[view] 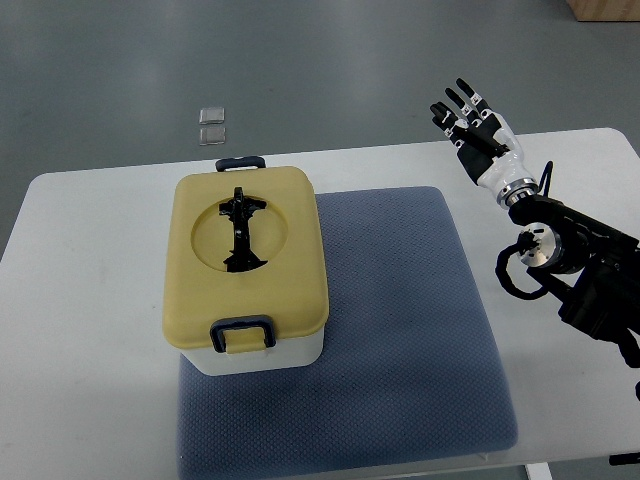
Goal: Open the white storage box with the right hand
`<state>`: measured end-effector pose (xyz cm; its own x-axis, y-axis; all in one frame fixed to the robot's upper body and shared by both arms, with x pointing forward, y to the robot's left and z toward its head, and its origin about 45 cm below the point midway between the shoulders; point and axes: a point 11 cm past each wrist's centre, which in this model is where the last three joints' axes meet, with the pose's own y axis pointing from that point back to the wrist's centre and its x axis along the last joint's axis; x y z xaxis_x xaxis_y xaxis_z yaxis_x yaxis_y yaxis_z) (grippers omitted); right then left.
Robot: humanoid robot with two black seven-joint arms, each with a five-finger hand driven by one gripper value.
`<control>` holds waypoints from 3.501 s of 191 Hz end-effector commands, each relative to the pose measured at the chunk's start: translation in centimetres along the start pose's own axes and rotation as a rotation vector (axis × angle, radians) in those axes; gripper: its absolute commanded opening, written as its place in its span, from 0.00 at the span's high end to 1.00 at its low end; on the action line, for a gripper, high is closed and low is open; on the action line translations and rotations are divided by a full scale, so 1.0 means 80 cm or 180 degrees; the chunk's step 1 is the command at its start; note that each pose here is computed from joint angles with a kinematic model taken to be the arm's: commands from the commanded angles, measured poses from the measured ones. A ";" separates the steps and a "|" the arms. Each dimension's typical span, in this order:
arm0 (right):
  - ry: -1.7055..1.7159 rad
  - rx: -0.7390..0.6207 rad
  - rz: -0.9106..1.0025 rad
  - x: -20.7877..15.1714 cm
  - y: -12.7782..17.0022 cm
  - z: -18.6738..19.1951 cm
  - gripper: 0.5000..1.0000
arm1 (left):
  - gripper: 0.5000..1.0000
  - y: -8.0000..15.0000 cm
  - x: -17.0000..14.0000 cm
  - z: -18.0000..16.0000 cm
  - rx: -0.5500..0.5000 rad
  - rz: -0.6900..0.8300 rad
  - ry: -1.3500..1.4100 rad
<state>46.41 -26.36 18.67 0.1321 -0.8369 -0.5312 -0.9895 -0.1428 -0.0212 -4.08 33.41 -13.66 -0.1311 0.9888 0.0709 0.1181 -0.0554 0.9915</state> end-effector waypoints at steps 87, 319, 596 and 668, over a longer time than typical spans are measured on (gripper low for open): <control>0.0969 0.0130 -0.0672 -0.059 -0.037 -0.060 0.14 | 0.00 0.000 0.000 0.000 0.0000 0.0003 0.0000; 0.6000 0.0246 -0.5167 -0.399 0.032 -0.013 0.17 | 0.00 0.000 0.000 0.000 0.0000 0.0003 0.0000; 0.5875 0.0329 -0.5190 -0.382 0.045 -0.001 1.00 | 0.00 0.000 0.000 0.000 0.0000 0.0003 0.0000; 0.5657 0.0824 -0.5009 -0.433 0.039 -0.056 1.00 | 0.00 0.000 0.000 0.000 0.0000 0.0003 0.0000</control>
<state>38.71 -0.18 38.65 0.2595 0.3500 0.9001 -0.0928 -0.9187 0.3840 -4.07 33.44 -13.66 -0.1309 0.9888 0.0717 0.1181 -0.0563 0.9914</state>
